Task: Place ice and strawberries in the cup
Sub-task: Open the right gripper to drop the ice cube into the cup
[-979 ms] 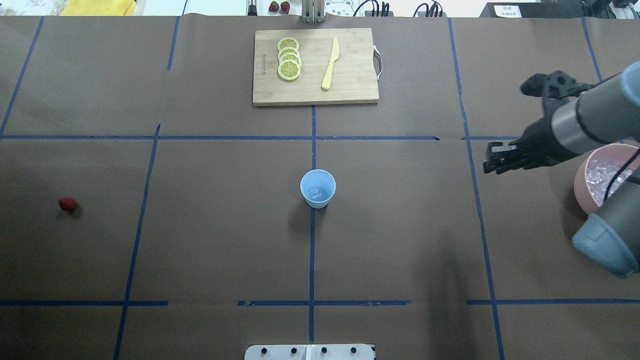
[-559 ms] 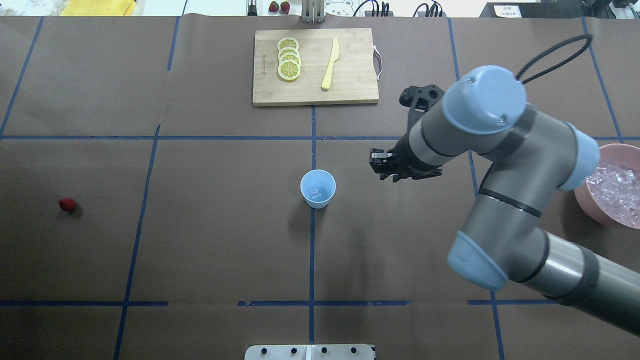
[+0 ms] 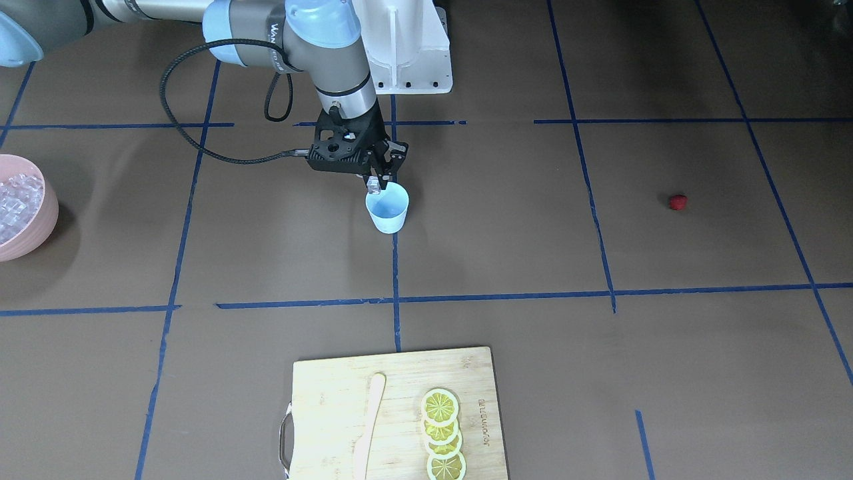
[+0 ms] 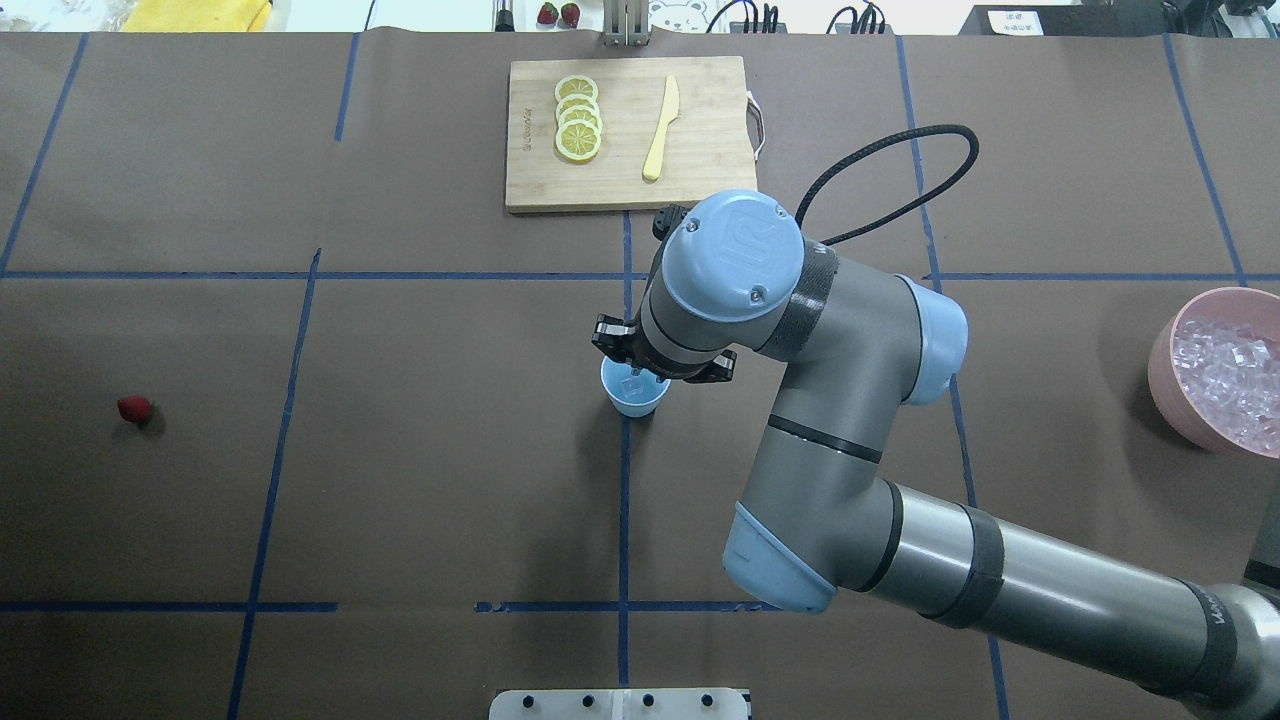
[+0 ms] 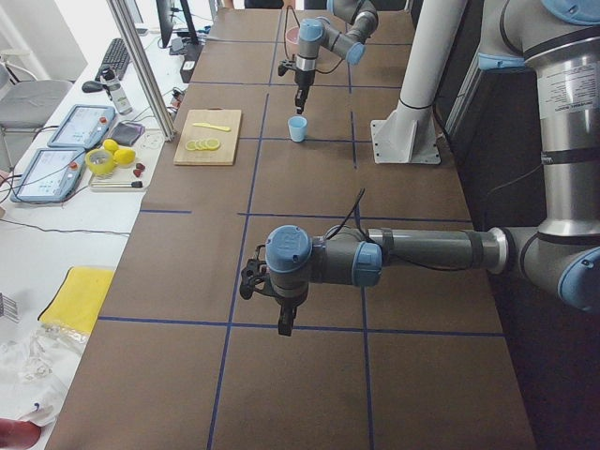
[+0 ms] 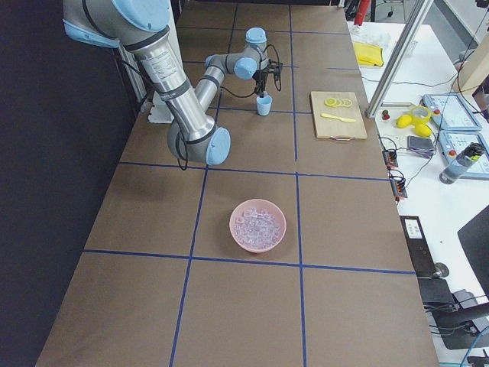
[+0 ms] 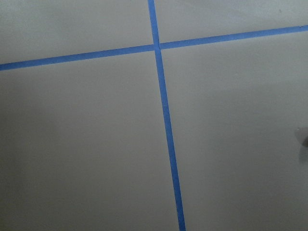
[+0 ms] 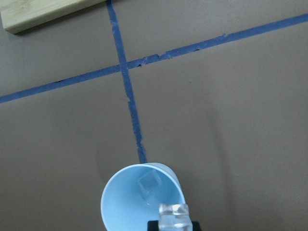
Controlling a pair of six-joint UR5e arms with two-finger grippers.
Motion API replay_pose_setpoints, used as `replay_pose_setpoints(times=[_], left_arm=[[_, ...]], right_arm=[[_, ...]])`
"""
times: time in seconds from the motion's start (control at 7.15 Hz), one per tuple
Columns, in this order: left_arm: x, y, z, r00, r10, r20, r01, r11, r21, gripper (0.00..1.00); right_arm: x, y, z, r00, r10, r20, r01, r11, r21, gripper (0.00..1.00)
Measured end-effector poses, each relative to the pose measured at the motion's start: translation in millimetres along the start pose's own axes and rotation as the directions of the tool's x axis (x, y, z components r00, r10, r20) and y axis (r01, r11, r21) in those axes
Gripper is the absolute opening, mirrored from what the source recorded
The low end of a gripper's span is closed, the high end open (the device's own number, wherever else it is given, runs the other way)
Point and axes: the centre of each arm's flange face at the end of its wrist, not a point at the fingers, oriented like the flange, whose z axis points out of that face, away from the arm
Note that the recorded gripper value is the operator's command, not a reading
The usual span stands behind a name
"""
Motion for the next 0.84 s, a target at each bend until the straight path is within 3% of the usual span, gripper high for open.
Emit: replay_pose_setpoints(times=[0.28,0.84], left_arm=[[0.7,-0.3,-0.6,1.000,0.002,0.000,-0.002,1.000,0.002,1.00],[2.2,-0.9,-1.6,1.000,0.005,0.000,-0.005,1.000,0.005,1.00]], right_arm=[[-1.8,-0.3,6.5,1.000,0.004,-0.005,-0.004,1.000,0.005,0.65],[-0.1,-5.9,5.5,1.000,0.012,-0.006,-0.012,1.000,0.010,0.70]])
